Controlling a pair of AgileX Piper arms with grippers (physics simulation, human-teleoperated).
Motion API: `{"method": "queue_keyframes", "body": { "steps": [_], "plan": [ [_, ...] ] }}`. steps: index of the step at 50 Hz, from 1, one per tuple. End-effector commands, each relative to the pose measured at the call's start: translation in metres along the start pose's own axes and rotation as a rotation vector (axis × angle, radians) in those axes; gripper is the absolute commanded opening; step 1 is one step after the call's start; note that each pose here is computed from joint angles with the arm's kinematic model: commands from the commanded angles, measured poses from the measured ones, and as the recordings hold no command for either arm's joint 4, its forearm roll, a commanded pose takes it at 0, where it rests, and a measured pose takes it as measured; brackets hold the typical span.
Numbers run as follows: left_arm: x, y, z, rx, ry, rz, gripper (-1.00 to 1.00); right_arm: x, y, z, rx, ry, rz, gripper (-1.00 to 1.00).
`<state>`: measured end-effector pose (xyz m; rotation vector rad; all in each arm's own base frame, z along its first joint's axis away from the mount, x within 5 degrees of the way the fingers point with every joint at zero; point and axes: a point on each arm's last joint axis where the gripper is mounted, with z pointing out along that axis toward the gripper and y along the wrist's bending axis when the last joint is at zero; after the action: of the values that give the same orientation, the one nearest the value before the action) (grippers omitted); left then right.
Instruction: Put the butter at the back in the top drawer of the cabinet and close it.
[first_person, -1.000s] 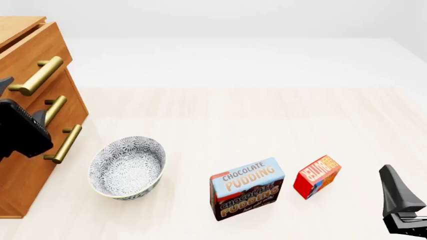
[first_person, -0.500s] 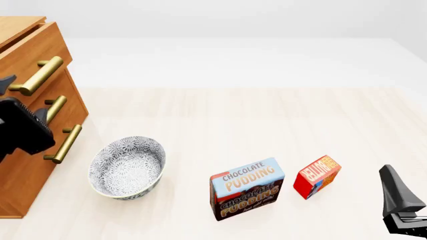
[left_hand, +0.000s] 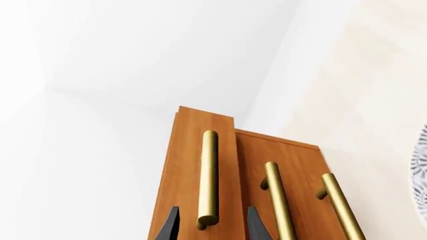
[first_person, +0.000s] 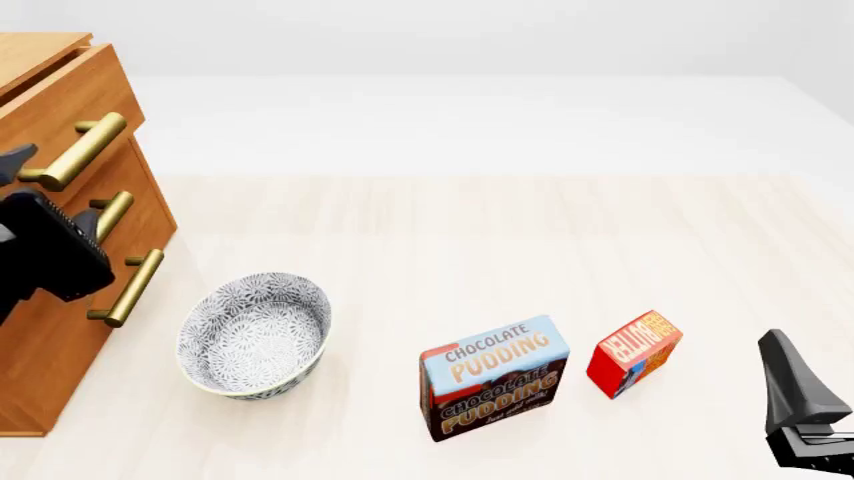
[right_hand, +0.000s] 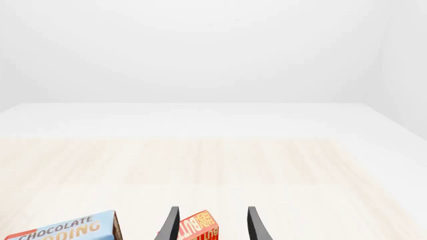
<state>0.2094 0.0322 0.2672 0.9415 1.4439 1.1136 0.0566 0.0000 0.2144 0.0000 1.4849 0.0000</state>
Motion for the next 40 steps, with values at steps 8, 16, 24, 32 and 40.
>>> {"method": "queue_keyframes", "body": {
  "steps": [8,16,24,32,40],
  "plan": [
    [0.0008,-0.001,0.0063,0.002,0.003,0.006,1.0,0.0,0.0,0.0,0.0,0.0,0.0,1.0],
    [-0.0003,0.0005,0.0065,-0.002,-0.001,0.004,1.0,0.0,0.0,0.0,0.0,0.0,0.0,1.0],
    [-0.0013,0.0036,0.0044,-0.007,-0.004,-0.001,-1.0,0.0,0.0,0.0,0.0,0.0,0.0,1.0],
    [-0.001,0.0019,0.0042,-0.006,-0.004,0.004,-1.0,0.0,0.0,0.0,0.0,0.0,0.0,1.0],
    [0.0007,0.0024,0.0036,-0.008,0.004,0.005,-1.0,0.0,0.0,0.0,0.0,0.0,0.0,1.0]
  ]
}}
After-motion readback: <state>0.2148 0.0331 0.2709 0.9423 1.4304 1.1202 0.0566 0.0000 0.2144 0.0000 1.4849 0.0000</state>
